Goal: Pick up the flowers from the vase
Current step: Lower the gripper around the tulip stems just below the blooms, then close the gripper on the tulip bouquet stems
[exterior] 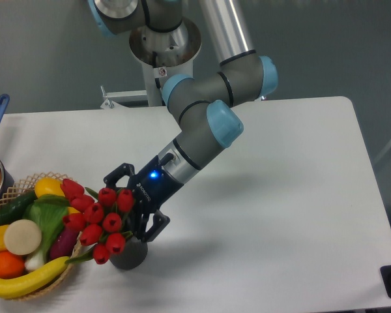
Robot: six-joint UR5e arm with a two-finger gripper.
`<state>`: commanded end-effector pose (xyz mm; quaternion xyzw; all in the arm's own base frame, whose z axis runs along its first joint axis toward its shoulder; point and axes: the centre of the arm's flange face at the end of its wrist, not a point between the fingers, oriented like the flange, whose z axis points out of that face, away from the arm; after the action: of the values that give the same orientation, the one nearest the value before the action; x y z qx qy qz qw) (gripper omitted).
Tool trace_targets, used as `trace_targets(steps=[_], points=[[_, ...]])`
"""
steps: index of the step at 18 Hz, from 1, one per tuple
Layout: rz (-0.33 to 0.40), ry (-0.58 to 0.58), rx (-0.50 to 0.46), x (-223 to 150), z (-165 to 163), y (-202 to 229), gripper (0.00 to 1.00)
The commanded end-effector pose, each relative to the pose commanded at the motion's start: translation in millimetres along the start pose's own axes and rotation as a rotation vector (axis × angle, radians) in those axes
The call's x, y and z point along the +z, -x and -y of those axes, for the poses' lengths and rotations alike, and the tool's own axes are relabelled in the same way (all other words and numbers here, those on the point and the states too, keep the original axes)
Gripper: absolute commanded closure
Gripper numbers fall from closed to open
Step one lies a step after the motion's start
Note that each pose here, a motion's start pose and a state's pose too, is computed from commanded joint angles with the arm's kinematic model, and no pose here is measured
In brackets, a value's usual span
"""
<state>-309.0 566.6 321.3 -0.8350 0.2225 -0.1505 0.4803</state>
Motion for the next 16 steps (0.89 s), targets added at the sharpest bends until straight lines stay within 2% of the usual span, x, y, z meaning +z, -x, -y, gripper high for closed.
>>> trace_targets(steps=[5,7,8,13,16], points=[[0.004,-0.002,-0.005,-3,2,0,0.56],[0.003,-0.002,-0.010,-3,0,-1,0.58],[0.001,-0.001,-0.018,-3,-2,-2,0.64],[0.007,-0.005,-0.026,-7,-1,-2,0.64],[0.008,-0.044,-0.066,-17,17,-8,0.64]])
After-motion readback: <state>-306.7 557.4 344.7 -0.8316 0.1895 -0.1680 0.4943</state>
